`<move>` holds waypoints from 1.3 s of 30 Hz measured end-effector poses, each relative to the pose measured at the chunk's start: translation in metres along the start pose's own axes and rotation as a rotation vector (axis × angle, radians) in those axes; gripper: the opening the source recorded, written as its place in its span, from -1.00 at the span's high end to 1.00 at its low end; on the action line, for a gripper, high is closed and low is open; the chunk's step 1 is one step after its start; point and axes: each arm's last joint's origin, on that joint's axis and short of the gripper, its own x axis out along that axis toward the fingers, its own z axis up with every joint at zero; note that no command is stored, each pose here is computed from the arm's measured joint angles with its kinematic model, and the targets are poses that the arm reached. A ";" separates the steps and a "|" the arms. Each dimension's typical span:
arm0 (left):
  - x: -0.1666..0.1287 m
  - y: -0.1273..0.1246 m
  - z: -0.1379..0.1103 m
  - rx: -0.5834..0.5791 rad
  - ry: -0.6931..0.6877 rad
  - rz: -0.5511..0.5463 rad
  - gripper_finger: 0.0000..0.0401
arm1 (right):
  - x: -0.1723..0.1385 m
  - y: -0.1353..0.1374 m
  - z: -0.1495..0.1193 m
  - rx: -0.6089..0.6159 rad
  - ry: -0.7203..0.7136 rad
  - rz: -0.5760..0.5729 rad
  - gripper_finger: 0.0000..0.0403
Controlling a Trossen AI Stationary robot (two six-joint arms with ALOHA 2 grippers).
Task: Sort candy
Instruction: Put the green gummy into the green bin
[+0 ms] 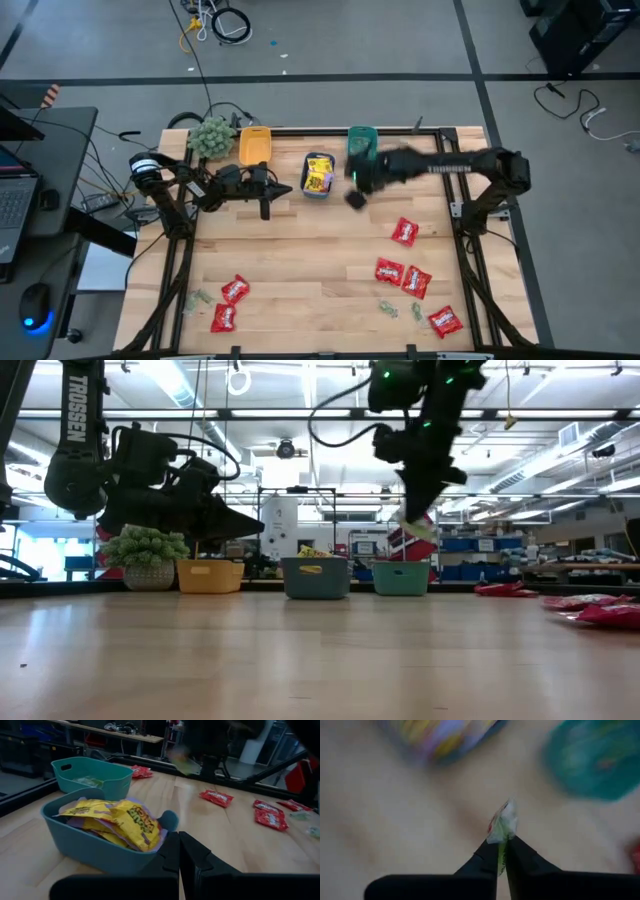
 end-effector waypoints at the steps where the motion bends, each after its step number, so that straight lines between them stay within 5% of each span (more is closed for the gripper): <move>1: 0.000 0.000 0.000 0.000 -0.001 0.009 1.00 | 0.000 -0.011 0.010 0.072 -0.026 -0.009 0.95; 5: 0.000 0.001 0.000 -0.001 -0.002 0.019 1.00 | 0.007 -0.059 0.041 0.364 -0.088 0.011 0.97; 9: 0.000 0.001 0.000 0.003 -0.005 0.026 1.00 | 0.023 -0.087 0.050 0.496 -0.057 0.027 0.89; 29: 0.000 0.002 0.000 0.005 -0.008 0.061 1.00 | 0.082 -0.101 0.060 0.513 0.003 -0.068 0.80; 39: 0.000 0.002 0.000 0.004 -0.007 0.064 1.00 | 0.081 -0.102 0.063 0.434 -0.024 -0.096 0.44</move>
